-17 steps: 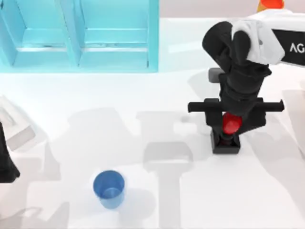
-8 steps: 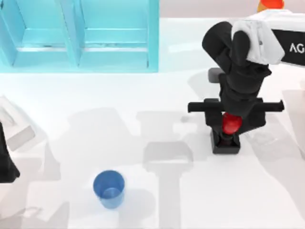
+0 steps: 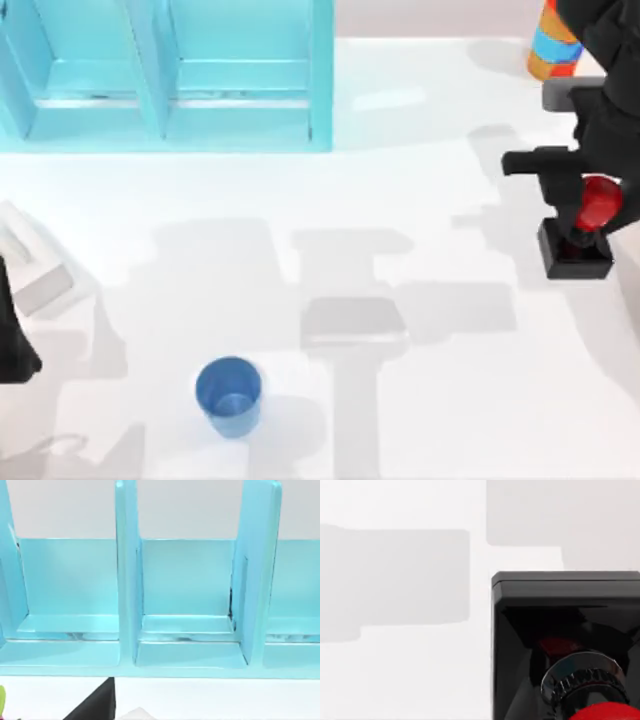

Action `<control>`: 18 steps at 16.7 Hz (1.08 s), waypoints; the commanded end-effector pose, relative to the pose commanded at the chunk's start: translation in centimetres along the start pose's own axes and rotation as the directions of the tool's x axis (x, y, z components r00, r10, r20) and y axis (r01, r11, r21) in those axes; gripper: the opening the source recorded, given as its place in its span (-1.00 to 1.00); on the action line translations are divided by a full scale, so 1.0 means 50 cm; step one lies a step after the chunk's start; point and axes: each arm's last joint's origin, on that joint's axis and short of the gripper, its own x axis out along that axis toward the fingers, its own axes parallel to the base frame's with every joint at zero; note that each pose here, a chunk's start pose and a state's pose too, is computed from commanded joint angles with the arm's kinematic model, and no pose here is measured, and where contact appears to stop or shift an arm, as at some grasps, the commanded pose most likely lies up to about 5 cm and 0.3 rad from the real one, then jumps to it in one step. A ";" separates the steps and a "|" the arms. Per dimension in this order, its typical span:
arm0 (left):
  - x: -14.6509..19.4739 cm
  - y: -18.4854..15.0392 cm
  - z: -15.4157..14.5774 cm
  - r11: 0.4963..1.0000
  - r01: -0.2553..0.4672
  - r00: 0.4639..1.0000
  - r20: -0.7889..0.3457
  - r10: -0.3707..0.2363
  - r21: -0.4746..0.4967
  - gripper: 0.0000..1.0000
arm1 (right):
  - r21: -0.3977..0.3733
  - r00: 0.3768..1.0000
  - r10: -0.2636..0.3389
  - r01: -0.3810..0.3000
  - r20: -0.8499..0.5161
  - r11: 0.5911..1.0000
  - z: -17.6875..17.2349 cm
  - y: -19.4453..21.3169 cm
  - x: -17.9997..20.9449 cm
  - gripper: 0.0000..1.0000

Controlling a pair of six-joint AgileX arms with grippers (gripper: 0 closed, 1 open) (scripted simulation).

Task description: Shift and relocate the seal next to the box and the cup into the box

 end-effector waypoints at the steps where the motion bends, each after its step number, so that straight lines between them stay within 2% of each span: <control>1: 0.000 0.000 0.000 1.000 0.000 1.000 0.000 0.000 0.000 1.00 | 0.000 1.000 0.002 -0.002 0.007 1.000 -0.004 -0.022 -0.022 -1.00; 8: 0.000 0.000 0.000 1.000 0.000 1.000 0.000 0.000 0.000 1.00 | 0.003 1.000 0.005 -0.005 0.014 1.000 -0.015 -0.045 -0.047 -1.00; 13: 0.000 0.000 0.000 1.000 0.000 1.000 0.000 0.000 0.000 1.00 | -0.001 1.000 0.005 -0.004 0.010 1.000 -0.066 -0.079 -0.085 -1.00; 18: 0.000 0.000 0.000 1.000 0.000 1.000 0.000 0.000 0.000 1.00 | -0.004 1.000 0.005 -0.005 0.012 1.000 -0.065 -0.076 -0.083 -1.00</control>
